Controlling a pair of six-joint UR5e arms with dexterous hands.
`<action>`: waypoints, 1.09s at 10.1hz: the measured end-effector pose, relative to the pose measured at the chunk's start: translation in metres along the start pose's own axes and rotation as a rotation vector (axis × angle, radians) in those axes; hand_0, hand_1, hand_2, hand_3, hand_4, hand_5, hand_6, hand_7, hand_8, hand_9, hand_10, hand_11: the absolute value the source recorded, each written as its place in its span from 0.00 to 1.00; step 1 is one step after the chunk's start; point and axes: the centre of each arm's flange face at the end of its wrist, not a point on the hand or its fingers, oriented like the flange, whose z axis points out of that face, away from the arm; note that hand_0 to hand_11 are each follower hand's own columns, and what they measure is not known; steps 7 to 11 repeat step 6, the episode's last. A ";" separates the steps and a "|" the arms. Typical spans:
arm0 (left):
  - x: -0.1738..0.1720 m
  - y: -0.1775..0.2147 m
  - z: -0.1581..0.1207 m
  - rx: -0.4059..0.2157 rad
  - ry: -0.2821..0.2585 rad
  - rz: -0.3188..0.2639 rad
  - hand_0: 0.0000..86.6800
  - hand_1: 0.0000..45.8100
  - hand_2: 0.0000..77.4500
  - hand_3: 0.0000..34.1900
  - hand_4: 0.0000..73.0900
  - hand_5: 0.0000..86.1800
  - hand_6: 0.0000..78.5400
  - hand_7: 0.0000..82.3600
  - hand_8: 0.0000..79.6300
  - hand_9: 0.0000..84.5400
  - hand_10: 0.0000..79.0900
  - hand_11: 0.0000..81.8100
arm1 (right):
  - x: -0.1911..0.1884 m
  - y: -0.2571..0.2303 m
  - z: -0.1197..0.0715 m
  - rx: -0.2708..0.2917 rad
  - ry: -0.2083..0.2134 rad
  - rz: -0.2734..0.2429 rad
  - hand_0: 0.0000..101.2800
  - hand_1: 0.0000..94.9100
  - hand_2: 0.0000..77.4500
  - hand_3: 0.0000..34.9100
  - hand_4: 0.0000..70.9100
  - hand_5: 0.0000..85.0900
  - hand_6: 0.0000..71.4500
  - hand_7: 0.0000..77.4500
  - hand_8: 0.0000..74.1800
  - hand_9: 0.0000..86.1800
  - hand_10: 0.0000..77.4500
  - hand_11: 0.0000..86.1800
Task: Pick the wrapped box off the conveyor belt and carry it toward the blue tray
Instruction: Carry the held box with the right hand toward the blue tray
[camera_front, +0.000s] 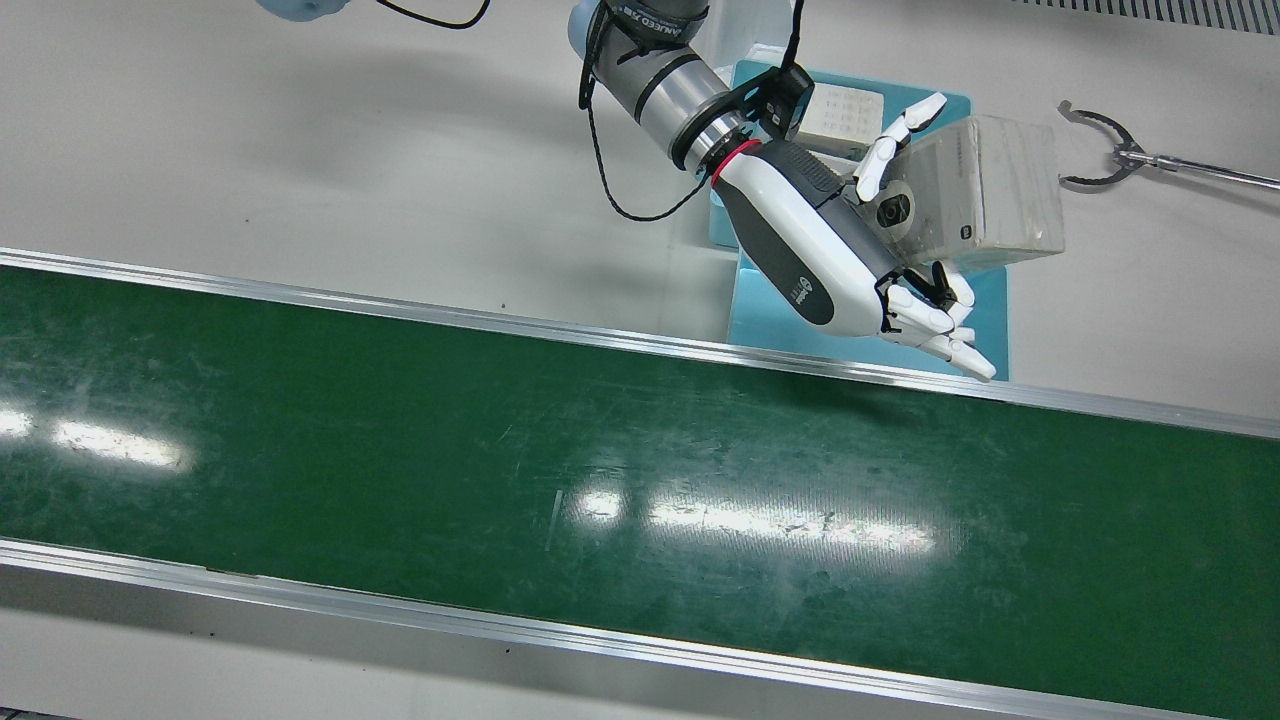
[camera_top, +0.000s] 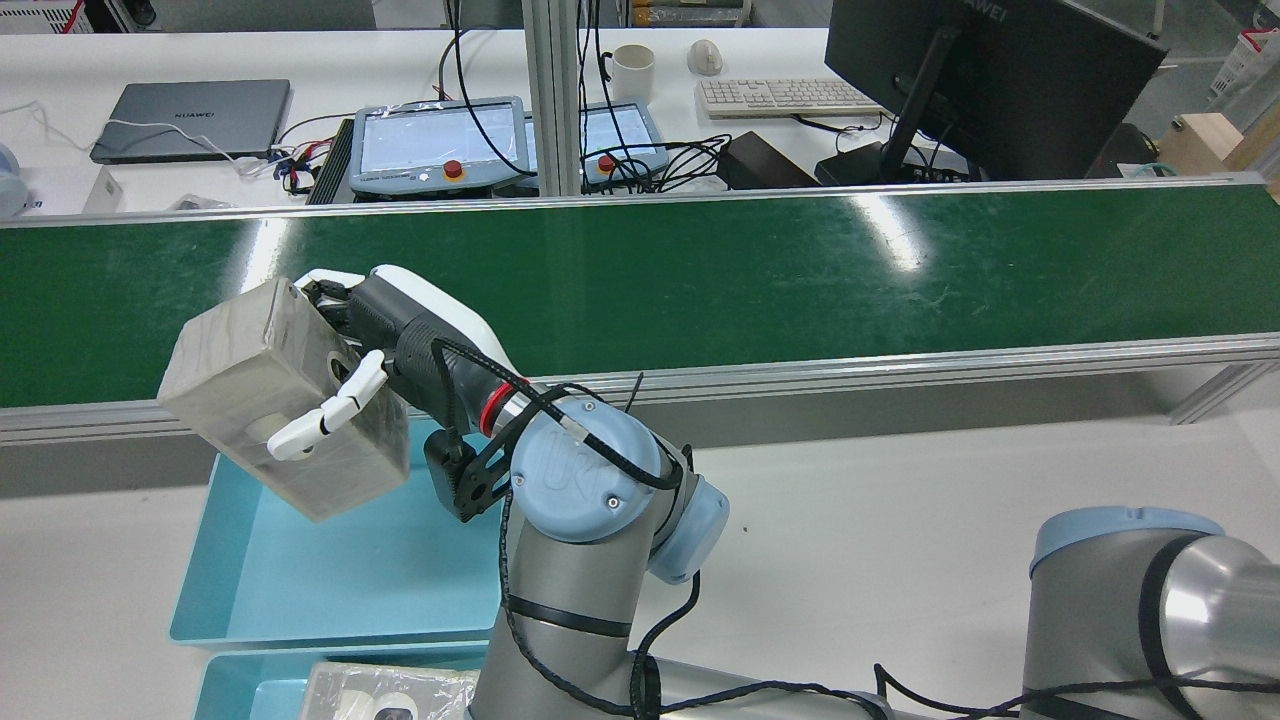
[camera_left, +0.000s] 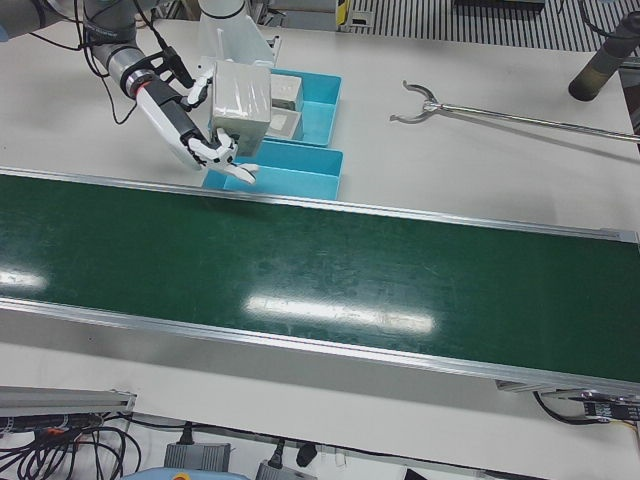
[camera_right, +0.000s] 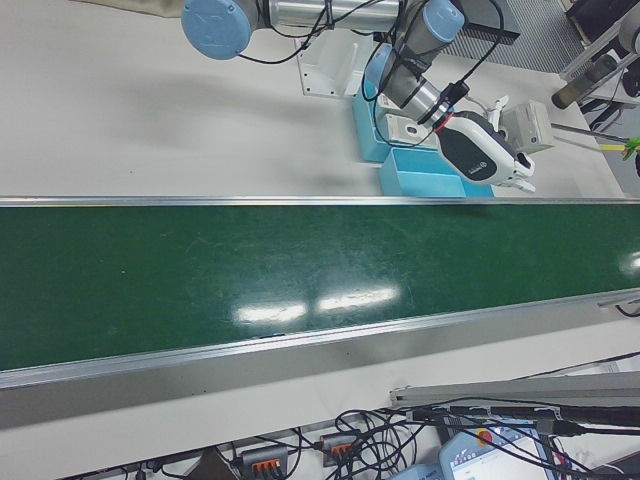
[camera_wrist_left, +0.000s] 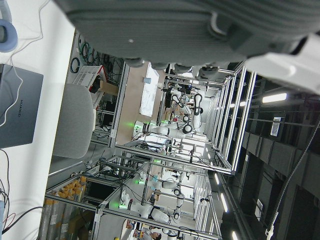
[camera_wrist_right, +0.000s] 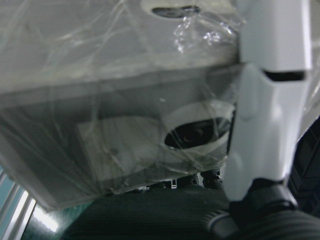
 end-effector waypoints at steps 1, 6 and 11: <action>0.000 0.000 0.000 0.000 0.000 0.000 0.00 0.00 0.01 0.00 0.00 0.01 0.01 0.01 0.01 0.01 0.00 0.01 | 0.004 0.006 0.008 -0.005 0.018 0.001 0.50 0.01 0.28 0.00 0.22 0.94 0.45 1.00 0.29 0.00 0.26 0.06; 0.000 0.000 0.000 0.000 0.000 0.000 0.00 0.00 0.01 0.00 0.00 0.01 0.01 0.01 0.01 0.01 0.01 0.01 | 0.013 0.032 0.020 -0.041 0.042 0.020 0.49 0.15 0.02 0.00 0.18 0.13 0.05 0.12 0.00 0.01 0.00 0.01; 0.000 0.000 0.000 0.000 0.000 0.000 0.00 0.00 0.01 0.00 0.00 0.01 0.01 0.01 0.01 0.01 0.01 0.01 | 0.013 0.032 0.020 -0.041 0.042 0.020 0.49 0.15 0.02 0.00 0.18 0.13 0.05 0.12 0.00 0.01 0.00 0.01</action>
